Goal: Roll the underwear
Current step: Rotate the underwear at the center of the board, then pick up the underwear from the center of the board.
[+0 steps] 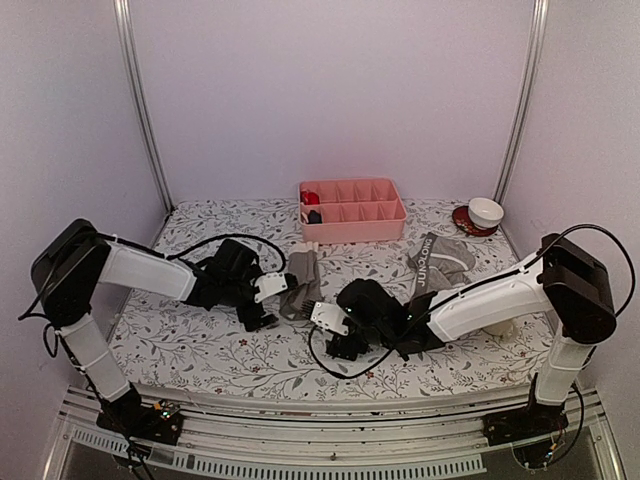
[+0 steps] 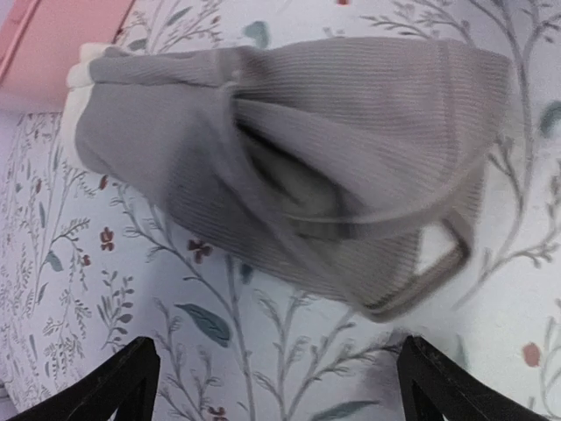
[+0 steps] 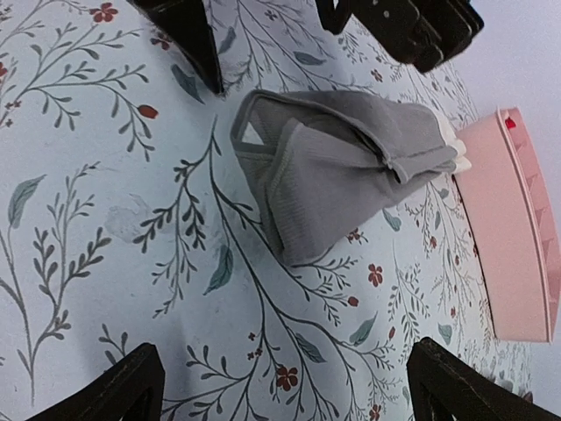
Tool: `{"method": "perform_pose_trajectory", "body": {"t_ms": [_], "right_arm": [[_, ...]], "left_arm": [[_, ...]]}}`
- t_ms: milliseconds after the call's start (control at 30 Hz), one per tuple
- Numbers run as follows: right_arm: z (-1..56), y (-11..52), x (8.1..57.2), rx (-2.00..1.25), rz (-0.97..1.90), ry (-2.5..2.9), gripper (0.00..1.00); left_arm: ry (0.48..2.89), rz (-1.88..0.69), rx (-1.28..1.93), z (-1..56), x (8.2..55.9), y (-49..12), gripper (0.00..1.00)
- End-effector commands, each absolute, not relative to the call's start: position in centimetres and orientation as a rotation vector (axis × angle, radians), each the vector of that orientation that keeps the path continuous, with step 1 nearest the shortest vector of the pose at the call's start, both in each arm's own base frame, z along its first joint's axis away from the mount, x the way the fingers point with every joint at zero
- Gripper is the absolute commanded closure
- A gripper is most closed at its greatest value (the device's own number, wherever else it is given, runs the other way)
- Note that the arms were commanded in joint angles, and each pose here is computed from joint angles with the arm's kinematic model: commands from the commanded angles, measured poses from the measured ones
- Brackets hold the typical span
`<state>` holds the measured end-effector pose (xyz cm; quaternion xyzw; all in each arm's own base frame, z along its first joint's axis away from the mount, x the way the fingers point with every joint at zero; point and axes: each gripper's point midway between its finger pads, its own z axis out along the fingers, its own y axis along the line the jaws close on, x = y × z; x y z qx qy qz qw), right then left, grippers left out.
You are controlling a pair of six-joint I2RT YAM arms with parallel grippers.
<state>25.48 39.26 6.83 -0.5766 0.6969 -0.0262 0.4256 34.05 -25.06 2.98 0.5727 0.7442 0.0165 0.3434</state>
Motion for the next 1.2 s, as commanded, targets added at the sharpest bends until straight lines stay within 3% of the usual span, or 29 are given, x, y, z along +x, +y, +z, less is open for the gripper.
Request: {"method": "perform_pose_trajectory", "body": {"t_ms": [0,200,367,533,733,1000,1167], "right_arm": [[8.1,42.2,24.8,-1.568,-0.034,1.512,0.00],[5.3,43.3,25.6,-1.719,-0.156,1.422,0.14],[3.3,44.1,26.7,-1.775,-0.216,1.394,0.15],[1.2,44.4,28.5,-1.805,-0.271,1.418,0.24],[-0.6,45.3,29.9,-1.828,-0.201,1.522,0.44],[-2.0,45.4,30.2,-1.823,-0.033,1.731,0.96],[-0.2,47.5,27.0,-1.846,0.311,1.831,0.98]], "left_arm": [[1.874,-0.141,1.622,3.4,28.9,-26.1,0.02],[1.778,-0.154,1.544,6.6,29.3,-25.8,0.01],[1.732,-0.150,1.562,6.3,28.5,-25.1,0.02],[1.703,-0.169,1.539,6.5,28.3,-24.1,0.02],[1.662,-0.238,1.448,8.9,29.0,-22.8,0.02],[1.583,-0.272,1.472,9.4,27.7,-22.6,0.02],[1.465,-0.204,1.520,9.2,26.8,-22.2,0.02]]}}
